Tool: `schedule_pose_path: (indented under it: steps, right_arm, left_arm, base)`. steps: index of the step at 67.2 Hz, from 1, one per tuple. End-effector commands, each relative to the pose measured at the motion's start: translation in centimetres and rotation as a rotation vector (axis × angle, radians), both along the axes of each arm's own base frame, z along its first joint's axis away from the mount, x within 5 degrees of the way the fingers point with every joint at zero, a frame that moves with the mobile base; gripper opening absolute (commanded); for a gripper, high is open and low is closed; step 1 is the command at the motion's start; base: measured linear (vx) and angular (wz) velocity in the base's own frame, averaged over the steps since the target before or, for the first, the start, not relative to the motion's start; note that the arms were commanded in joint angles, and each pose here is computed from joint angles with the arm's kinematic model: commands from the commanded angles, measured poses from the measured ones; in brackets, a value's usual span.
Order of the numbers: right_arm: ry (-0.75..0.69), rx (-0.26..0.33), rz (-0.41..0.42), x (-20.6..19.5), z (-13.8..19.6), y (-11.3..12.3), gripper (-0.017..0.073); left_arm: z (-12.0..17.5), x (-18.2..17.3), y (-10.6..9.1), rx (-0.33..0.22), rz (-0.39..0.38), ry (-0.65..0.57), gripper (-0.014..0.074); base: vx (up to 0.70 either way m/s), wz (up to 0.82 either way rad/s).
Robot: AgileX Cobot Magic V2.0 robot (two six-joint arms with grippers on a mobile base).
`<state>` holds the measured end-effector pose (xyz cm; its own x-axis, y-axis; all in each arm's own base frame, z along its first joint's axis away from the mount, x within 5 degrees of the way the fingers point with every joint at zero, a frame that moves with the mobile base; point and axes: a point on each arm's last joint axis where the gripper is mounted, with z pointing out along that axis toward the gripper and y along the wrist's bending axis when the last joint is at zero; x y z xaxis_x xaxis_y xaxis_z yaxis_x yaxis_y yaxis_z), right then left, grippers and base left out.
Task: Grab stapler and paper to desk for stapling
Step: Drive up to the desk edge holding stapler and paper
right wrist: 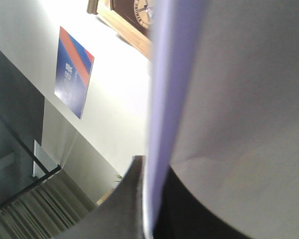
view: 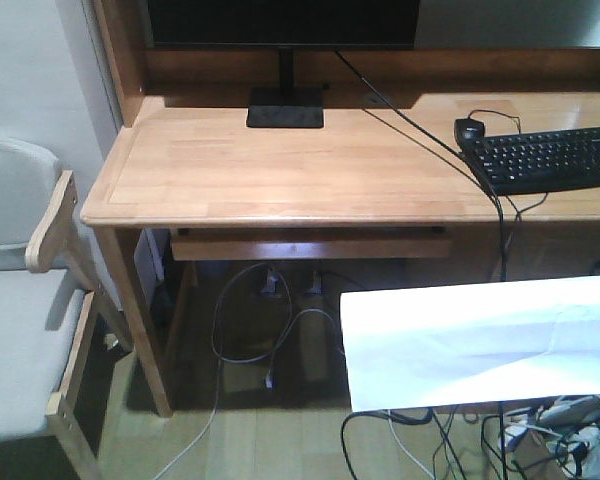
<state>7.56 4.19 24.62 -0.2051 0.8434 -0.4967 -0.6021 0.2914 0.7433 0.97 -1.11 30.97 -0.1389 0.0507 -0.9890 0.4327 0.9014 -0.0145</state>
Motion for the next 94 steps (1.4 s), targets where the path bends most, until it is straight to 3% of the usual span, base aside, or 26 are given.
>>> schedule_pose_path:
  steps: [1,94]
  right_arm:
    - [-0.028,0.019,0.007,-0.28,-0.23,-0.05,-0.0005]
    - [-0.028,0.019,0.007,-0.28,-0.23,-0.05,-0.0005]
  left_arm:
    - [1.90,0.01,0.05,-0.068,0.005,-0.118,-0.0006]
    - [1.90,0.01,0.05,-0.068,0.005,-0.118,-0.0006]
  base:
    - [0.29,0.01]
    - [0.18,-0.02]
